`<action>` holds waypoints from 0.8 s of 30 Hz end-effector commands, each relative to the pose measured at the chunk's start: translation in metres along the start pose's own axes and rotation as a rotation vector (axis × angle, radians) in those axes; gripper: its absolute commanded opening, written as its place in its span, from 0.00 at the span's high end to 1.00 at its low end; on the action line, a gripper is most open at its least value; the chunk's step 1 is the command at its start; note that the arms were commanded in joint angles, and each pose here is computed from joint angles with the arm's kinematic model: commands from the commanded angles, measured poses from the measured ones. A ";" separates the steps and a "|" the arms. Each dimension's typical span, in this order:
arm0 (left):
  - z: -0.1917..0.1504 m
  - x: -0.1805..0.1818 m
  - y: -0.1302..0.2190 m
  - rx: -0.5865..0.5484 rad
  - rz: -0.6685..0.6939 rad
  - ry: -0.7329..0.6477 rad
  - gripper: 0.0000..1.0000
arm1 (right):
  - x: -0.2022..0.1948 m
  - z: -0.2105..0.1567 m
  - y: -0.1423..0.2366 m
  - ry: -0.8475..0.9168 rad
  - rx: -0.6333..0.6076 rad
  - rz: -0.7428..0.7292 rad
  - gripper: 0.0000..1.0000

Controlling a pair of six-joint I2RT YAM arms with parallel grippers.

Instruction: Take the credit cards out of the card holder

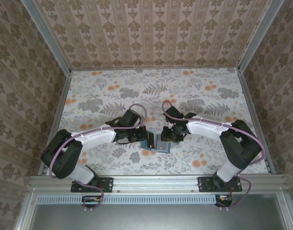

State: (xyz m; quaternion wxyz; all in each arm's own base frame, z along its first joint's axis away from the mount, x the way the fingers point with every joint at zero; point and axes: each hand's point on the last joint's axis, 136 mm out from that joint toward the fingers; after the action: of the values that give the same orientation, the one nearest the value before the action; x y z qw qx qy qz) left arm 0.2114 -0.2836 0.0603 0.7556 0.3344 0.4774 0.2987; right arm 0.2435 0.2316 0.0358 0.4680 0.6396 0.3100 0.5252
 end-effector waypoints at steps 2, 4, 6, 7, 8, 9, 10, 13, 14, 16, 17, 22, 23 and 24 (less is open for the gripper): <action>-0.009 0.012 0.004 0.109 0.121 -0.038 1.00 | -0.005 -0.002 0.003 -0.001 0.005 -0.020 0.69; -0.012 0.010 0.001 0.147 0.137 -0.055 1.00 | -0.005 -0.002 0.003 -0.003 0.008 -0.019 0.69; -0.012 0.006 -0.003 0.166 0.138 -0.069 1.00 | -0.005 -0.002 0.003 -0.003 0.009 -0.017 0.69; -0.013 0.003 -0.005 0.176 0.137 -0.073 0.99 | -0.006 -0.003 0.003 -0.003 0.011 -0.018 0.69; -0.013 0.002 -0.007 0.184 0.137 -0.075 0.98 | -0.005 -0.003 0.003 -0.003 0.010 -0.018 0.69; -0.012 0.000 -0.009 0.188 0.137 -0.079 0.97 | -0.006 -0.003 0.002 -0.004 0.013 -0.019 0.69; -0.011 -0.003 -0.010 0.190 0.133 -0.084 0.94 | -0.007 -0.003 0.002 -0.004 0.014 -0.021 0.69; -0.009 -0.011 -0.015 0.192 0.123 -0.099 0.88 | -0.008 -0.005 0.000 -0.006 0.020 -0.023 0.69; -0.008 -0.014 -0.015 0.191 0.120 -0.101 0.87 | -0.008 -0.004 0.000 -0.007 0.019 -0.022 0.69; -0.008 -0.019 -0.017 0.191 0.110 -0.103 0.85 | -0.009 -0.005 -0.001 -0.008 0.020 -0.024 0.69; -0.009 -0.020 -0.018 0.193 0.106 -0.102 0.84 | -0.009 -0.005 -0.001 -0.008 0.020 -0.024 0.69; -0.012 -0.029 -0.020 0.194 0.083 -0.104 0.84 | -0.010 -0.005 -0.004 -0.011 0.024 -0.025 0.69; -0.013 -0.031 -0.020 0.193 0.078 -0.103 0.85 | -0.011 -0.005 -0.004 -0.011 0.025 -0.028 0.69; -0.013 -0.032 -0.021 0.193 0.074 -0.102 0.86 | -0.010 -0.005 -0.004 -0.010 0.025 -0.028 0.69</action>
State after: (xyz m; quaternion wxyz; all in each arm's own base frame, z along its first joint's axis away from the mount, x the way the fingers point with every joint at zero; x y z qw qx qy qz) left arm 0.1924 -0.3111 0.0524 0.7320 0.4401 0.4462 0.2671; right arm 0.2417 0.2303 0.0341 0.4684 0.6403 0.3125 0.5224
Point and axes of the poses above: each hand's point on the last joint's axis, 136 mm out from that joint toward the fingers, its own y axis back along the fingers, its own x axis along the line the jaws close on, z = x × y, and after that the axes turned 14 degrees about -y, right-handed
